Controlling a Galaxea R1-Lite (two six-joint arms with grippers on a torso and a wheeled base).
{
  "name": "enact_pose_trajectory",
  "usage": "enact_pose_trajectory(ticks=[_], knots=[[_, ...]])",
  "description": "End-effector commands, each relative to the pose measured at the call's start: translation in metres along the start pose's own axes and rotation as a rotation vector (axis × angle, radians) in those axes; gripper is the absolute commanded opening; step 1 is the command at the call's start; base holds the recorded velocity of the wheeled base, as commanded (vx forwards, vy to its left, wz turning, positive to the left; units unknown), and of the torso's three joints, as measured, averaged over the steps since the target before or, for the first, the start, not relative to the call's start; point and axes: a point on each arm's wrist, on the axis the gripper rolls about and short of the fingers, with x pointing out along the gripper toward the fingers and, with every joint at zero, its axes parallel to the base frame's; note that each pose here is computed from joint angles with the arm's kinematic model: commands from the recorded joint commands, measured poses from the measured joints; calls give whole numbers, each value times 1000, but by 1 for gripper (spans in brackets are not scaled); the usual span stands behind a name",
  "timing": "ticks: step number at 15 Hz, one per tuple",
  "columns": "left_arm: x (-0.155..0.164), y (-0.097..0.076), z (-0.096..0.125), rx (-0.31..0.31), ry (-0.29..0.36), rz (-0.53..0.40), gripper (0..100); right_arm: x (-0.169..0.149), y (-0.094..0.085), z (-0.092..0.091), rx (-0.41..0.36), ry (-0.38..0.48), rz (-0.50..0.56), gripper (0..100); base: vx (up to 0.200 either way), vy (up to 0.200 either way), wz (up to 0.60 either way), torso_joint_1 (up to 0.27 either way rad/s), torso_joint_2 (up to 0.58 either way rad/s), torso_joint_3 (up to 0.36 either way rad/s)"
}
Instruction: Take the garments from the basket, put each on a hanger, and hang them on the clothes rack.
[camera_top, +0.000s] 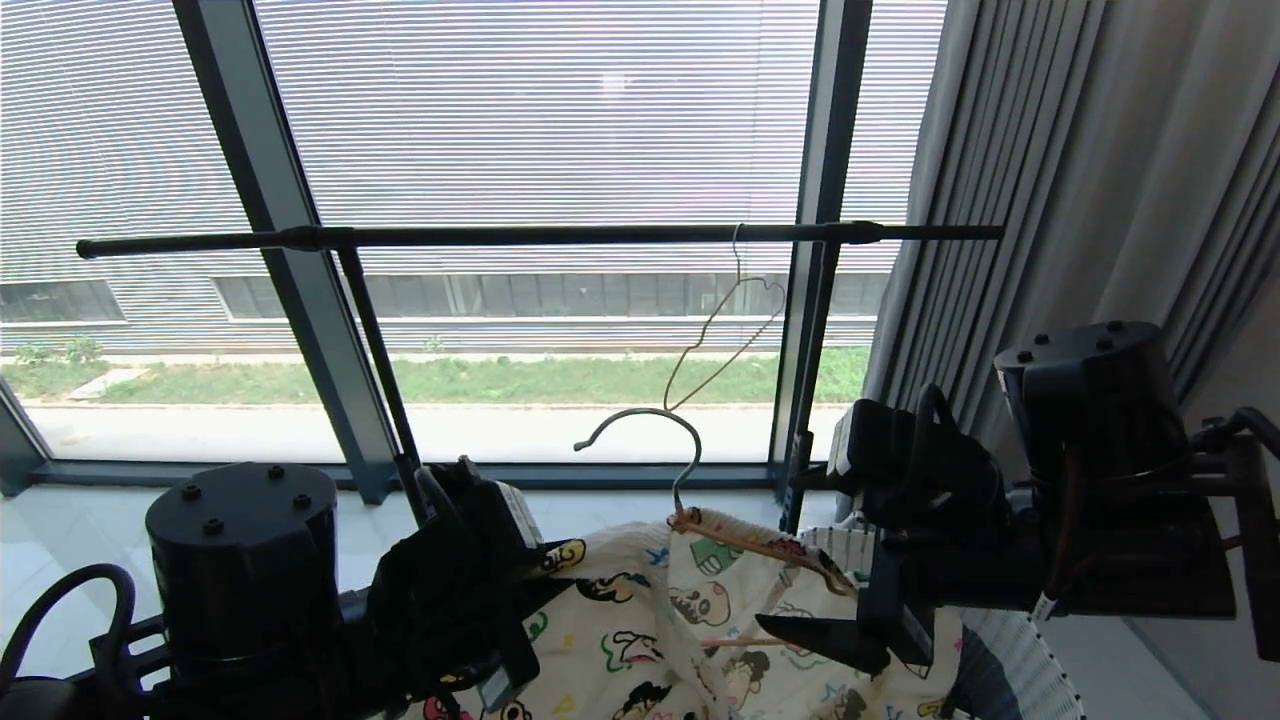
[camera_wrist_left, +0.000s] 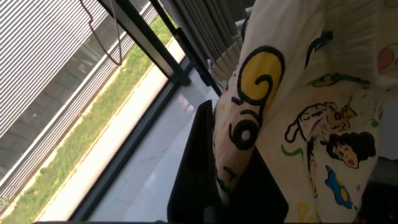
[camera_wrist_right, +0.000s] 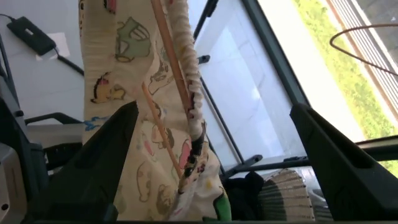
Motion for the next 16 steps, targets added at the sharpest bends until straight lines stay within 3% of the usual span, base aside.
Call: enact_pose_trajectory(ticks=[1, 11, 12, 16], knots=[[0, -2, 2, 15, -9, -11, 0, 6, 2, -5, 5, 34, 35, 100, 0, 0, 0, 0, 0, 0], [-2, -5, 8, 27, -37, -21, 0, 21, 8, -11, -4, 88, 83, 100, 0, 0, 0, 0, 0, 0], [-2, -7, 9, 30, -42, -27, 0, 22, 8, -10, -5, 84, 82, 0, 0, 0, 0, 0, 0, 0], [-5, -7, 12, 33, -56, -25, 0, 21, 7, -9, -16, 76, 34, 0, 0, 0, 0, 0, 0, 0]])
